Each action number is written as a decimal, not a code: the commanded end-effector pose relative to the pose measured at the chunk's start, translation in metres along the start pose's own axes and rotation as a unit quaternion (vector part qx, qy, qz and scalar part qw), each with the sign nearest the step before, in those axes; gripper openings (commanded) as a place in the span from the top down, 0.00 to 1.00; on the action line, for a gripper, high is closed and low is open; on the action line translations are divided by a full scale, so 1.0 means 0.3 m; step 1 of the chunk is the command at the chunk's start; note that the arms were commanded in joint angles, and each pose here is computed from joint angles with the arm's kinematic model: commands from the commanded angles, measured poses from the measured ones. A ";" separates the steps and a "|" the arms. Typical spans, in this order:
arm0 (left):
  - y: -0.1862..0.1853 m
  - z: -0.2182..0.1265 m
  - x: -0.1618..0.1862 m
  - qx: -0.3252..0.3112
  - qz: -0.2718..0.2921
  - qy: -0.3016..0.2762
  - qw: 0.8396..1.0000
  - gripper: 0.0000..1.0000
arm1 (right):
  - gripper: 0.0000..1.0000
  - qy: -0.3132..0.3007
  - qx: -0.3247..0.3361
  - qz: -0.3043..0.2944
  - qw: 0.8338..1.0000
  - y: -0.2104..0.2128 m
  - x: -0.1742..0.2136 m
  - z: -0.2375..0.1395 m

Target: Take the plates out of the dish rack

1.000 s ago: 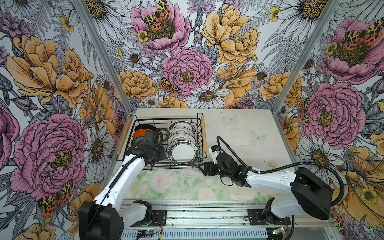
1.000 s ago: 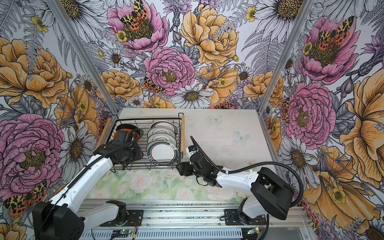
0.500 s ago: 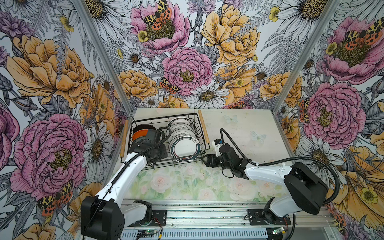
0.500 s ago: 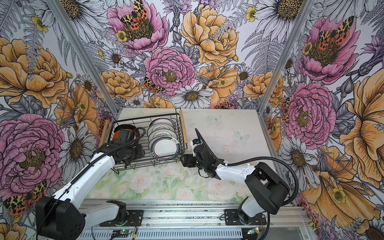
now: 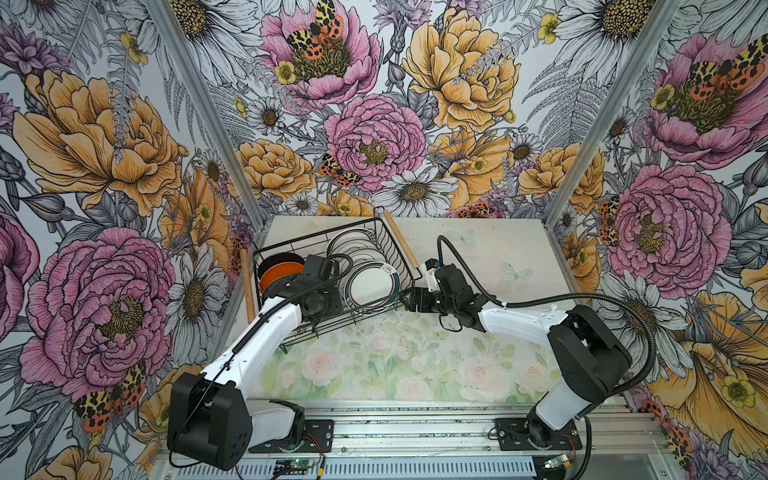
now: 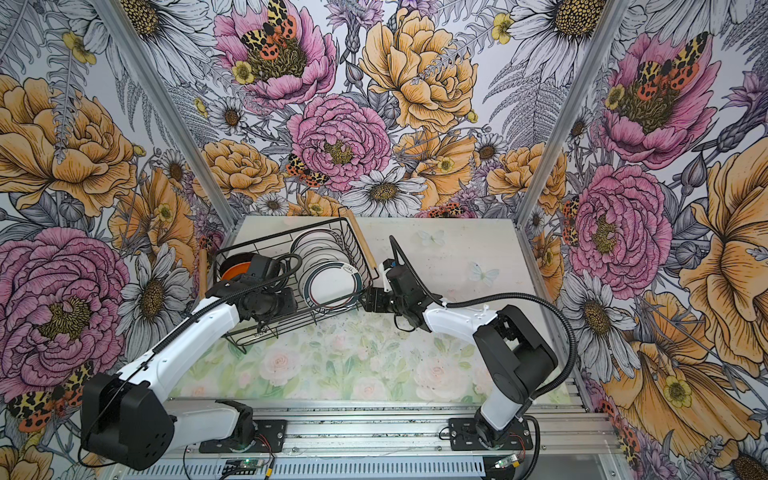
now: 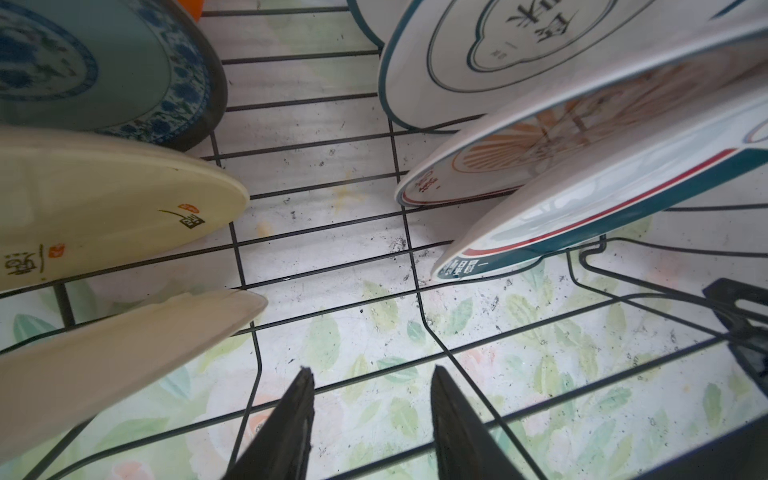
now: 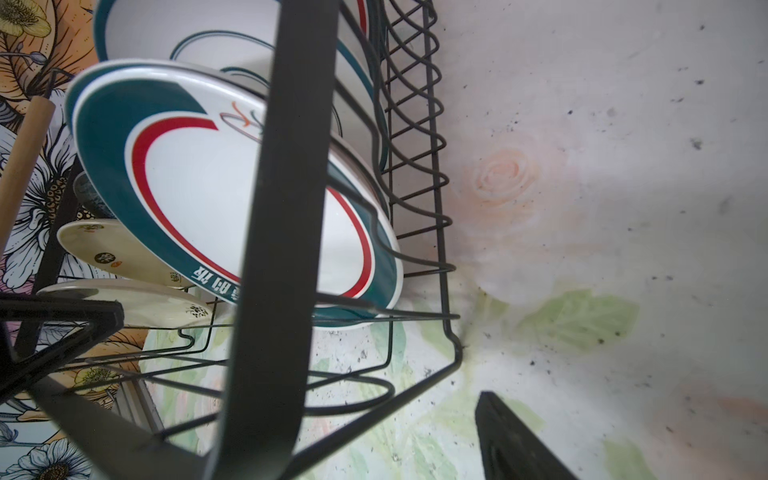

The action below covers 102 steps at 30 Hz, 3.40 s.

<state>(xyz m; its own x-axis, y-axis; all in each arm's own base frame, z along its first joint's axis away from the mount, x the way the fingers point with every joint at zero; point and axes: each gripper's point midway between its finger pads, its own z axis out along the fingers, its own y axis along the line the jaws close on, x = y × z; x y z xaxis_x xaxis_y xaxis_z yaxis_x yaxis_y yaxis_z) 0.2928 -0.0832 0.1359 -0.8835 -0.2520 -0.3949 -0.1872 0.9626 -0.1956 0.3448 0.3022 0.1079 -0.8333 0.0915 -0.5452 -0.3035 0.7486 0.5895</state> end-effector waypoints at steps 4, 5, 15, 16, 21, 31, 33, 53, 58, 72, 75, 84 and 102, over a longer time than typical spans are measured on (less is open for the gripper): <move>-0.021 0.006 0.010 0.002 0.010 0.023 1.000 0.54 | 0.23 -0.040 -0.023 -0.019 0.999 0.031 -0.150 0.037; -0.024 0.009 0.009 0.002 0.011 0.025 1.000 0.54 | 0.23 -0.042 -0.023 -0.020 0.999 0.025 -0.165 0.043; -0.046 0.034 -0.025 0.004 0.010 0.030 0.999 0.54 | 0.23 -0.026 -0.058 -0.032 0.998 0.034 -0.222 0.114; -0.048 0.038 -0.024 0.005 0.007 0.031 0.999 0.54 | 0.23 -0.025 -0.058 -0.033 0.997 0.034 -0.226 0.119; -0.063 0.050 -0.015 0.014 0.001 0.035 0.999 0.54 | 0.23 -0.027 -0.065 -0.031 0.997 0.030 -0.263 0.141; -0.063 0.052 -0.007 0.018 -0.014 0.031 0.999 0.54 | 0.23 -0.020 -0.098 -0.034 0.994 0.080 -0.323 0.203; -0.066 0.053 -0.010 0.020 -0.015 0.030 0.999 0.55 | 0.23 -0.018 -0.099 -0.034 0.994 0.082 -0.328 0.208; -0.051 0.019 -0.089 0.019 -0.024 -0.002 1.000 0.36 | 0.18 -0.016 -0.091 -0.020 0.996 0.069 -0.357 0.255; -0.043 -0.008 -0.142 0.017 -0.024 -0.023 0.999 0.27 | 0.14 -0.023 -0.064 -0.015 0.998 0.026 -0.341 0.221; -0.061 -0.099 -0.260 0.020 0.019 -0.098 0.995 0.03 | 0.00 -0.059 -0.015 -0.010 0.998 -0.046 -0.339 0.032; -0.074 -0.113 -0.268 0.029 0.027 -0.105 0.994 0.01 | 0.01 -0.071 0.006 -0.006 0.997 -0.067 -0.342 -0.030; -0.135 -0.098 -0.264 0.055 0.063 -0.119 0.989 0.01 | 0.01 -0.114 0.074 -0.007 0.991 -0.181 -0.354 -0.187; -0.144 0.003 -0.307 0.040 0.086 -0.148 0.984 0.36 | 0.00 -0.091 0.072 0.015 0.993 -0.224 -0.326 -0.148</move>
<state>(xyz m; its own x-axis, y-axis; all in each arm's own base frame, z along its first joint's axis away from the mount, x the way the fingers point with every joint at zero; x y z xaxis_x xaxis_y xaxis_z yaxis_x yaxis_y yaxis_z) 0.3735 -0.1029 0.1847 -0.7466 -0.1194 -0.6545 0.0022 0.9833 -0.1819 0.4247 0.2124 0.1484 -0.7376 0.2241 -0.6370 -0.1951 0.8324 0.5187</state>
